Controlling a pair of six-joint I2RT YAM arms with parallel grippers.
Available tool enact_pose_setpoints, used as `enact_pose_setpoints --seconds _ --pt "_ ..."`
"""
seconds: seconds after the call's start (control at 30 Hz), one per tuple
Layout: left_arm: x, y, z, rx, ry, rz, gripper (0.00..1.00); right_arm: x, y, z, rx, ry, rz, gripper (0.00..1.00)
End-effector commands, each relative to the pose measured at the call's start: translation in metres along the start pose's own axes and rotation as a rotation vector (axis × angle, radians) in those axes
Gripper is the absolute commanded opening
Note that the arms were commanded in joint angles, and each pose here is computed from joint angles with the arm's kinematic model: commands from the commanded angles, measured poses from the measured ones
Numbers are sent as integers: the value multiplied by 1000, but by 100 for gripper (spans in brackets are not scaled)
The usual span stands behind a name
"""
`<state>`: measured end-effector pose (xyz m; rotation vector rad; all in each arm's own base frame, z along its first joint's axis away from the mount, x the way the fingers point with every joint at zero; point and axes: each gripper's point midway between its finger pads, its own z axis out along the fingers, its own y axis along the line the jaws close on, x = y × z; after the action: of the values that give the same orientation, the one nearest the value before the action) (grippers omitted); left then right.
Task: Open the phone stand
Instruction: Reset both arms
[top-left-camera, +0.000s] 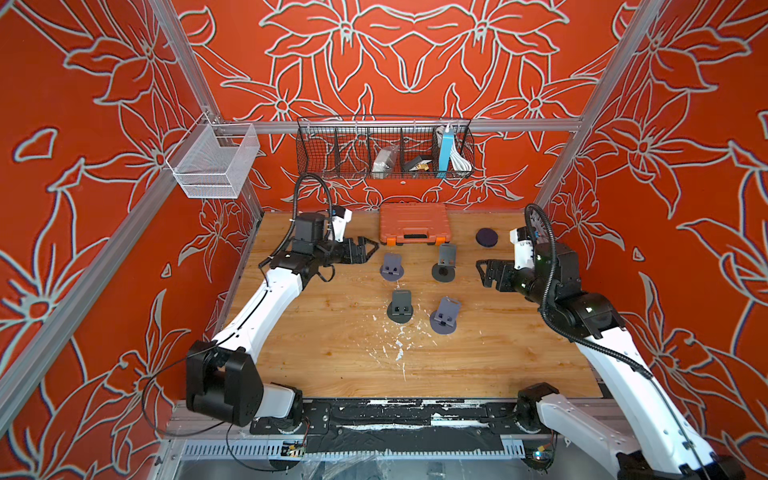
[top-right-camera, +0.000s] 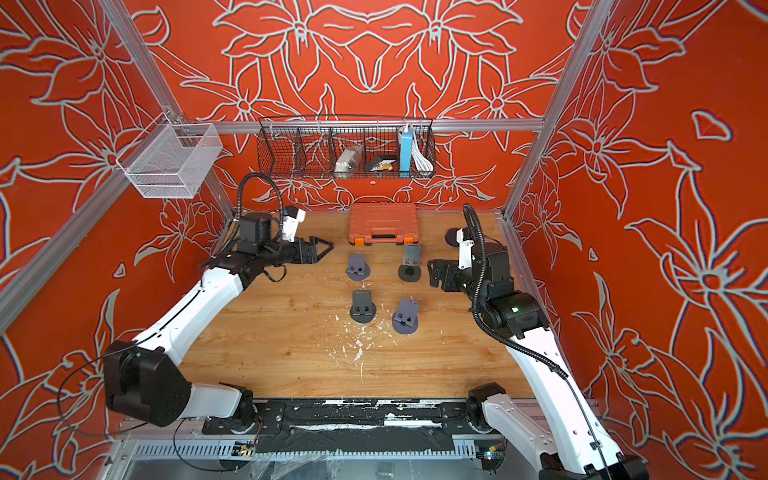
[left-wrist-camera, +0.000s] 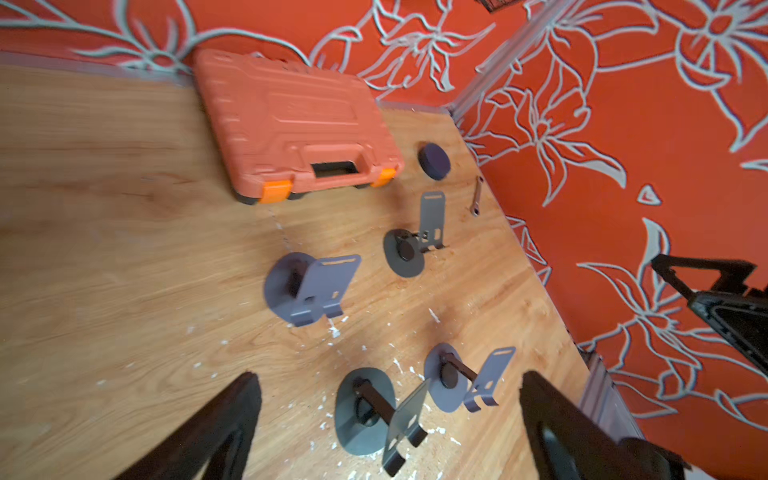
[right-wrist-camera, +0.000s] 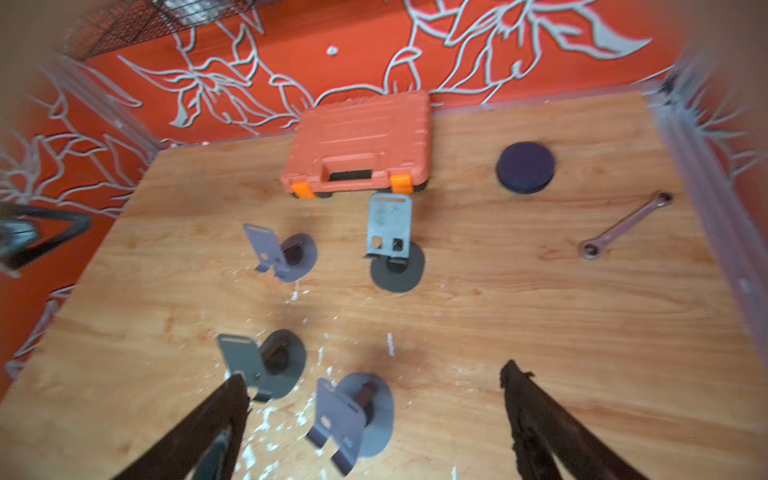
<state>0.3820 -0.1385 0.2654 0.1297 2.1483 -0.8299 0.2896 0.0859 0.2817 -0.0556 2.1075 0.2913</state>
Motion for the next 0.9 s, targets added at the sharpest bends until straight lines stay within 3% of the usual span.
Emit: enact_pose_setpoints --seconds 0.0,0.13,0.2,0.33,0.47,0.57,0.7,0.77,0.87 --pt "18 45 -18 -176 -25 -48 97 -17 -39 0 220 -167 -138 98" --pt "23 73 -25 -253 -208 93 98 -15 -64 6 371 -267 -225 98" --pt "34 104 -28 -363 -237 70 99 -4 -78 15 448 -293 -245 98" --pt "56 142 -20 -400 -157 29 99 20 -100 39 492 -304 -176 98" --pt "64 173 -9 -471 -191 0 99 38 -118 72 554 -242 -231 98" --pt "60 178 -4 -480 -153 55 99 61 -131 91 541 -177 -203 98" --pt "53 180 -1 -480 -153 123 99 92 -151 102 517 -199 -125 97" --pt "49 188 -3 -523 -157 128 99 91 -152 105 518 -168 -141 98" --pt "50 185 5 -474 -116 141 99 88 -161 109 530 -179 -123 98"
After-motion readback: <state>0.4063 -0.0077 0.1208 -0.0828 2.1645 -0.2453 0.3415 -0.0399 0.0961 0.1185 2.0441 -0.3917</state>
